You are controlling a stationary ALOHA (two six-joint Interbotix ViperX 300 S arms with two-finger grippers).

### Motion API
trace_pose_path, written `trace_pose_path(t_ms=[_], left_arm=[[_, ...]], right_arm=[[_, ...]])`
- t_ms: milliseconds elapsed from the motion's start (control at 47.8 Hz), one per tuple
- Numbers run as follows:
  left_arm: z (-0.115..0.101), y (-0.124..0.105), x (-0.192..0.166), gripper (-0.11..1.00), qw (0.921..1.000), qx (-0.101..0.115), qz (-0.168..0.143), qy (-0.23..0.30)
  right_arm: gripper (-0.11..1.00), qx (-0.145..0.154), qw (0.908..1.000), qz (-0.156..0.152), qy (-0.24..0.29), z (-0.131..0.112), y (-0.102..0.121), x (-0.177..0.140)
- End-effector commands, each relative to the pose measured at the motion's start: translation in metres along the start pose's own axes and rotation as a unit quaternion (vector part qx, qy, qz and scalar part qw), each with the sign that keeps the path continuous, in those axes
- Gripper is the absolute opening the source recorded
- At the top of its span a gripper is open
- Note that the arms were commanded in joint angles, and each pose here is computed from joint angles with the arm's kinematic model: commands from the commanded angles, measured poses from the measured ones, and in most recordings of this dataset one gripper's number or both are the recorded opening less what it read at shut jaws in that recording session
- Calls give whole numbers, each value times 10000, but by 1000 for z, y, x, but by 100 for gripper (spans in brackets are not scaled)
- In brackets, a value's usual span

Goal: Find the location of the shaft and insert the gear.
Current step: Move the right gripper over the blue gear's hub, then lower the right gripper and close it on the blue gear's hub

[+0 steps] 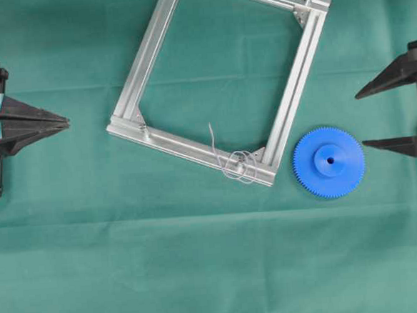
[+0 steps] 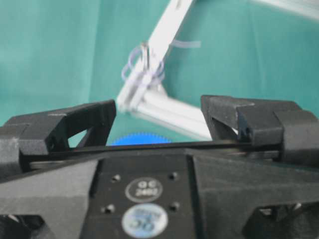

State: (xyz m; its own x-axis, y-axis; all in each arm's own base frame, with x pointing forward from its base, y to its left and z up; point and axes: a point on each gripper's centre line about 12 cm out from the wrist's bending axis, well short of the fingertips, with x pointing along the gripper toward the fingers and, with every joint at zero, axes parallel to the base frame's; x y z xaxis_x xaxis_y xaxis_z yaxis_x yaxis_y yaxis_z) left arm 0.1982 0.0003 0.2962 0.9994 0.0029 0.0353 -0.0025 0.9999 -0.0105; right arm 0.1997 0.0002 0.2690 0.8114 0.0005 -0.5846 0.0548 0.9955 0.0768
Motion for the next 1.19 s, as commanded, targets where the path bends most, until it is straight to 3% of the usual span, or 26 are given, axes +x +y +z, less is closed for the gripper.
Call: trace_pose_path(t_ms=[0, 272, 544, 1172], left_arm=[[11, 1, 2, 1, 9999, 1, 16, -138], [10, 1, 2, 1, 9999, 1, 16, -131], [10, 1, 2, 1, 9999, -7, 16, -131], [8, 1, 2, 0, 10000, -15, 17, -16]], right_arm=[[93, 128, 9994, -26, 313, 5, 1, 6], [93, 487, 9886, -173, 1412, -14, 1, 33], [93, 462, 9817, -111, 1843, -21, 11, 52], [93, 530, 9620, -277, 2666, -54, 11, 101]])
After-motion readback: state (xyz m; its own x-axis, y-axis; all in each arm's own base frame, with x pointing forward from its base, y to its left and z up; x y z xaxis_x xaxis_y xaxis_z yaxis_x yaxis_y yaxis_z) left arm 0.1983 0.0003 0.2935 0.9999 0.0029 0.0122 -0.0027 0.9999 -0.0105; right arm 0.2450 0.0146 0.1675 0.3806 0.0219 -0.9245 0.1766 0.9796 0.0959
